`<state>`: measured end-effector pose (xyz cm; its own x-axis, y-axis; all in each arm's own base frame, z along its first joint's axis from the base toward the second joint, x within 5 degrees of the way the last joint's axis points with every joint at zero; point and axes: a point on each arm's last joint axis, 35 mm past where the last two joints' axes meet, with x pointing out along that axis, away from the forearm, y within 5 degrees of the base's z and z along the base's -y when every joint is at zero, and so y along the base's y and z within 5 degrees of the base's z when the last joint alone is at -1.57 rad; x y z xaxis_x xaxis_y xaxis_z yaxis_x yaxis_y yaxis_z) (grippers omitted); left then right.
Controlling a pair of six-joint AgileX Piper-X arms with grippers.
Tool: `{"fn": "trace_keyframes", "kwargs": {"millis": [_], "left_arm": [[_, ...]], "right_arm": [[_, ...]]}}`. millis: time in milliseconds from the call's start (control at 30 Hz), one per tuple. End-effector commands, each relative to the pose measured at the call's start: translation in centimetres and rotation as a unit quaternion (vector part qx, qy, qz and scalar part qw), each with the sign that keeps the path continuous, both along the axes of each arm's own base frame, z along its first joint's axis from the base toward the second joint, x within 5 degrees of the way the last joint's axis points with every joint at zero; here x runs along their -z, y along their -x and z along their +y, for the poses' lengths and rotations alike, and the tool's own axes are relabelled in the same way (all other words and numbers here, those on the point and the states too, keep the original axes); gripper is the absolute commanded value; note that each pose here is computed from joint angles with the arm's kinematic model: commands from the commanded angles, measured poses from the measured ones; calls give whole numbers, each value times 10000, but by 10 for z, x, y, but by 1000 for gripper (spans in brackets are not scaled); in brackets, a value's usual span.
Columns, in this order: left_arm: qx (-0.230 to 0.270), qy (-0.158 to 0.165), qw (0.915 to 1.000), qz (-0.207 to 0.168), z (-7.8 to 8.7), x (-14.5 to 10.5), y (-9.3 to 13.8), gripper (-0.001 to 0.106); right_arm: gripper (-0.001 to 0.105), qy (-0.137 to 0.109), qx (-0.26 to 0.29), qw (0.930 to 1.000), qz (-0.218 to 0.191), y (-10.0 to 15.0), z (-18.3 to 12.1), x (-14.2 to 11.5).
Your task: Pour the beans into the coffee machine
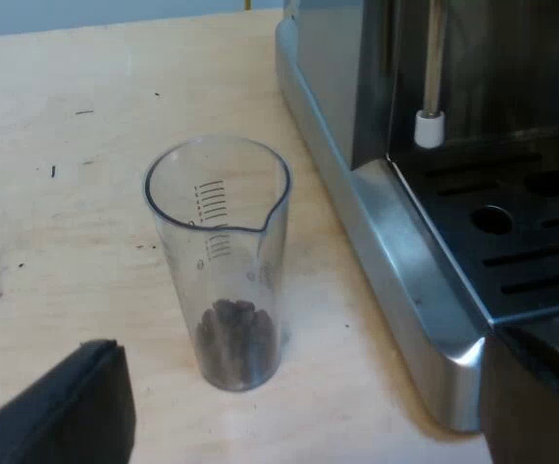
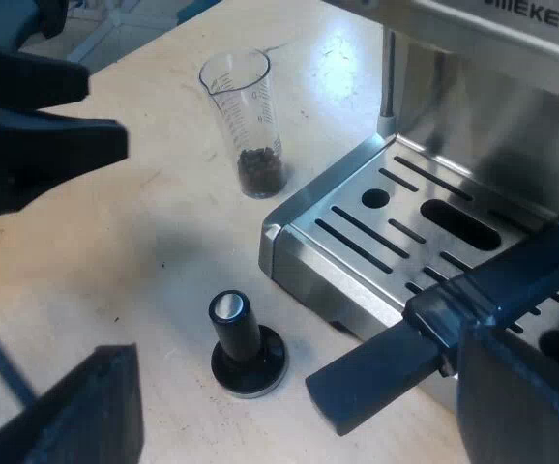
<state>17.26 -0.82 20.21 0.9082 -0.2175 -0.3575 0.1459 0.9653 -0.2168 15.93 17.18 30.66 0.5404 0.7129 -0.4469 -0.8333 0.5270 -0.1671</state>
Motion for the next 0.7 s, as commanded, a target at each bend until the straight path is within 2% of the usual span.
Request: {"fn": "trace_keyframes", "kwargs": {"millis": [33, 200, 700], "left_arm": [[-7, 38, 9998, -175, -1, 0, -7, 89], [-186, -28, 9997, -174, 0, 9, -20, 89], [-291, -65, 9995, -114, 1, 38, -47, 89]], "right_arm": [[69, -93, -6, 9999, -108, 0, 1, -6], [69, -93, -6, 9999, -108, 0, 1, -6], [69, -93, -6, 9999, -108, 0, 1, -6]]}}
